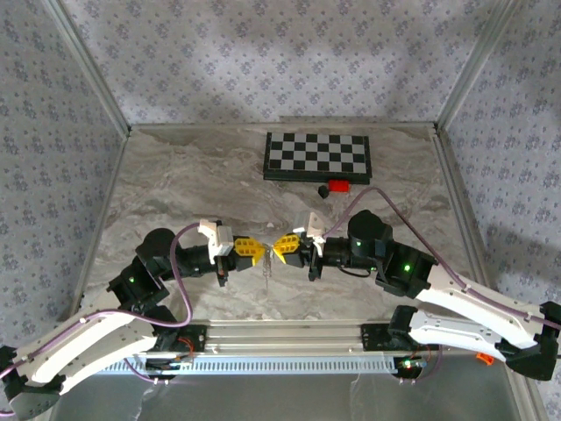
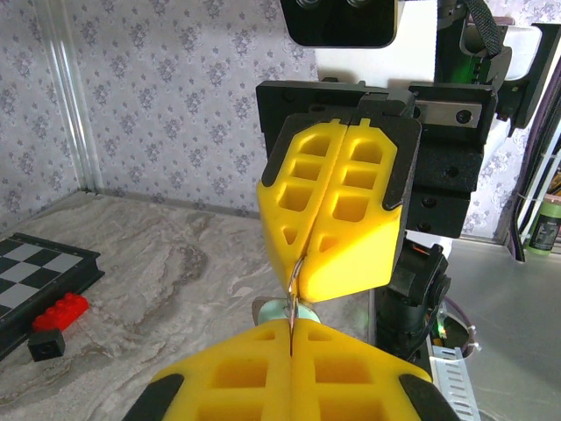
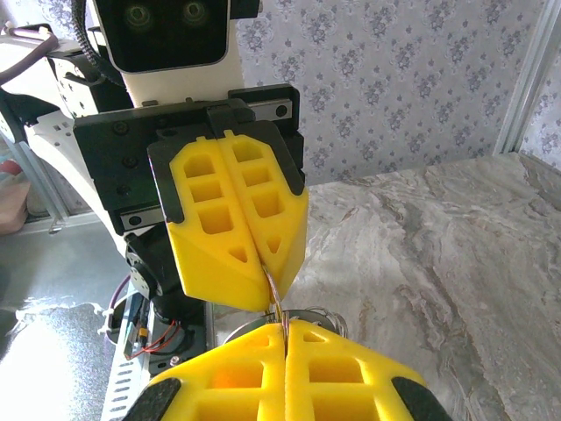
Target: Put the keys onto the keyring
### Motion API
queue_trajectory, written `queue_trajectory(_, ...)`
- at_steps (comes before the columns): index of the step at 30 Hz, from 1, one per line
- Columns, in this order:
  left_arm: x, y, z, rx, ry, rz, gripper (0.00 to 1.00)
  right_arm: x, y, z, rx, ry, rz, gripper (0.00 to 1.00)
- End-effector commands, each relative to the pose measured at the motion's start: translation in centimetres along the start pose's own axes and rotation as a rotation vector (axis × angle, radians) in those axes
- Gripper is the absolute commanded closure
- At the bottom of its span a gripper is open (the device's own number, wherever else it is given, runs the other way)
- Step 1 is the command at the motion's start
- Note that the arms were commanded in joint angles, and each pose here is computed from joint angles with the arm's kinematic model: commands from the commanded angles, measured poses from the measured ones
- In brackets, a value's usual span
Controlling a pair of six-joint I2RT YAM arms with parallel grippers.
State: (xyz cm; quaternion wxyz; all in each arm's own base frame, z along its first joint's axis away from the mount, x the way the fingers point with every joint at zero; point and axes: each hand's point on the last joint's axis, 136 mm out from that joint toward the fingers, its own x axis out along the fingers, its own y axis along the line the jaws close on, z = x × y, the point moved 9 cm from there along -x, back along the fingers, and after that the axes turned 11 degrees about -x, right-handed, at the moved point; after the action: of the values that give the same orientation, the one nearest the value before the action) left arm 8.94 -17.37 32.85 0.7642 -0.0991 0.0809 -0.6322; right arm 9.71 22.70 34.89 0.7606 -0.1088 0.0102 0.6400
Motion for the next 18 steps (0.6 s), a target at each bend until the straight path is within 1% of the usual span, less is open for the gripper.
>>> queue_trajectory(1,-0.2,-0.7,1.6,0.031,-0.065,-0.030,1.00,-0.5,0.2,0.8,-0.018,-0.054,0.011,1.00)
queue_trajectory(14,-0.3,-0.7,1.4,0.027,-0.065,-0.026,1.00,-0.7,0.2,0.3,-0.006,-0.066,0.008,1.00)
queue_trajectory(18,-0.2,-0.3,1.2,0.022,-0.062,0.010,1.00,-0.4,0.1,-1.4,0.034,-0.019,0.007,1.00)
